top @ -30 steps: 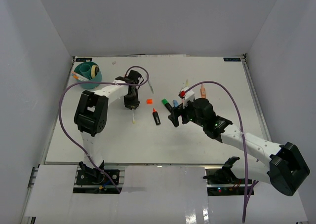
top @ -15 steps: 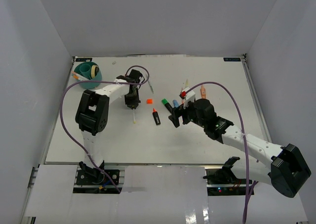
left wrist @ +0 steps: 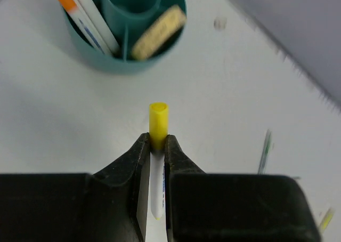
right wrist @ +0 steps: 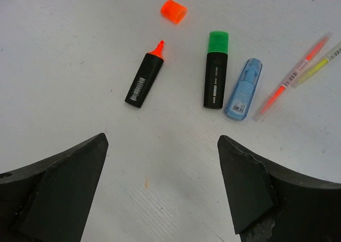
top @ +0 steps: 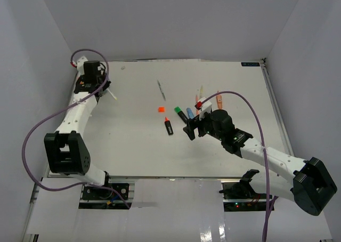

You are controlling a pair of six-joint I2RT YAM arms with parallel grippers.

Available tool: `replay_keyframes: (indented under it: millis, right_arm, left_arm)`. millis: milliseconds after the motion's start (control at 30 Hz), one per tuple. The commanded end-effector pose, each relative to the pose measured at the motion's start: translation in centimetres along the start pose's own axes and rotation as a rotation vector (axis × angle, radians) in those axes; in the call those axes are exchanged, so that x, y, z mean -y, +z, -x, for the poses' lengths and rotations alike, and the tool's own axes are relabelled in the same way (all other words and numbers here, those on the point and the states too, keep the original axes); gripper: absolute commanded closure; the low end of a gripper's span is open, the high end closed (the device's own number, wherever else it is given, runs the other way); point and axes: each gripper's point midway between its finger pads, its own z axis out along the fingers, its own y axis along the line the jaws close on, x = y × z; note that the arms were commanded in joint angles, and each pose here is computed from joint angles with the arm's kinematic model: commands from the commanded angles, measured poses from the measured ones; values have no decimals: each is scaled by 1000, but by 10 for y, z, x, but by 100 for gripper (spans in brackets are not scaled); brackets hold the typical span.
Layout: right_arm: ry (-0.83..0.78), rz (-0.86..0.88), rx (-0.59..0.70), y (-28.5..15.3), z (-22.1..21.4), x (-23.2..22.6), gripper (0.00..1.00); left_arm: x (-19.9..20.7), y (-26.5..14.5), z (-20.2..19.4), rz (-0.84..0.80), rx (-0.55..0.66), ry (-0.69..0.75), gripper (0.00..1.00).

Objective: Sort the stationery into containers
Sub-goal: Pick up the pen from the center of the board, then place the pen in the storage box.

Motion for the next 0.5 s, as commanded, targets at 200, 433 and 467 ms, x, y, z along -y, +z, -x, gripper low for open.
replay_keyframes:
  millis: [200, 433, 467]
  right_arm:
    - [-20, 4, 75, 0, 17, 0, 10]
    - [-21, 11, 64, 4, 10, 0, 10]
    - [-21, 10, 59, 5, 8, 0, 10]
  left_arm:
    - [-61, -13, 115, 10, 519, -383, 100]
    - [-88, 0, 143, -9, 672, -507, 100]
    - [-88, 1, 146, -10, 684, -503, 100]
